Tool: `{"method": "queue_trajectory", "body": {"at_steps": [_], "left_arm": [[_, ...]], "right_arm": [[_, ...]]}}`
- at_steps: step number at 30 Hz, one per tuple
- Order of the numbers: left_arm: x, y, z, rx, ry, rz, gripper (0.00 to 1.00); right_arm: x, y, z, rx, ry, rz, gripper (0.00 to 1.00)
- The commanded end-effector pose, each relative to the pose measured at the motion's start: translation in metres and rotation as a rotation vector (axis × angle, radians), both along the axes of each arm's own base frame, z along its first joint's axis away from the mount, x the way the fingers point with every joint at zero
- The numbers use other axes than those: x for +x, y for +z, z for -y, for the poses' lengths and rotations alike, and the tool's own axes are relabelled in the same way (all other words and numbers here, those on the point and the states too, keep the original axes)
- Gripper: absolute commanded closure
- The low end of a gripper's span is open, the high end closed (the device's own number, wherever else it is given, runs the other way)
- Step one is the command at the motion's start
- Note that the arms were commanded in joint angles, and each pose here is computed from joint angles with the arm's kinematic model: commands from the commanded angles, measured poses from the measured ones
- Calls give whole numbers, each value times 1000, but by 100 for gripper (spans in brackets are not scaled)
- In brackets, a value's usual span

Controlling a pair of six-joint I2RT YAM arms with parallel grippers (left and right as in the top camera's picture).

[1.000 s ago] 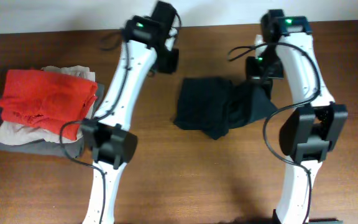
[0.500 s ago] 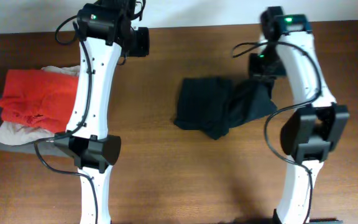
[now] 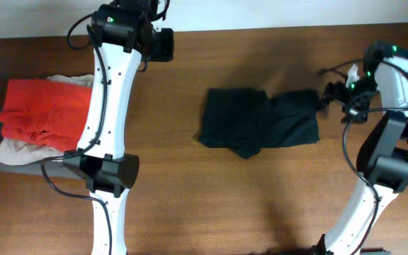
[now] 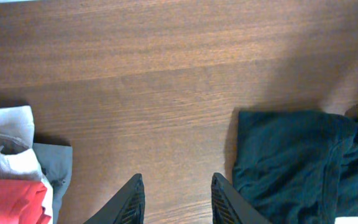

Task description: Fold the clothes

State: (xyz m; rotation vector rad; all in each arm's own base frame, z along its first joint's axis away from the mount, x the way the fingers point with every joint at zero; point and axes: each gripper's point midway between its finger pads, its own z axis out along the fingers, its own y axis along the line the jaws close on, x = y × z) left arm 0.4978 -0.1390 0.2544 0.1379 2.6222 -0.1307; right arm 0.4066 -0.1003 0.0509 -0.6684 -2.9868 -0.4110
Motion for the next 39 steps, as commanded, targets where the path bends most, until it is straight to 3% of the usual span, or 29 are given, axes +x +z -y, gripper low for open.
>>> {"method": "queue_trajectory", "body": {"at_steps": [1, 5, 17, 21, 24, 25, 28, 34, 39], "left_arm": [[1, 9, 0, 3, -6, 28, 65], [1, 9, 0, 4, -7, 27, 65], [0, 8, 0, 5, -8, 23, 65], [-1, 8, 0, 5, -8, 22, 65], [-1, 8, 0, 6, -8, 21, 65], [-1, 7, -1, 6, -8, 19, 65], [-1, 7, 0, 5, -12, 19, 65], [-1, 7, -1, 36, -57, 26, 66], [1, 14, -12, 32, -36, 41, 66]], "right_arm": [[-1, -14, -23, 122, 11, 51, 7], [5, -38, -36, 195, 9, 124, 4], [-10, -58, -77, 391, 76, 182, 21], [-10, -56, -81, 417, 89, 198, 39], [-8, -57, -79, 407, 86, 202, 62], [-6, -58, -76, 394, 69, 197, 80], [-3, -57, -65, 333, 37, 165, 96], [7, -19, -50, 217, 46, 103, 96], [19, 34, -49, -37, 127, 51, 96]]}}
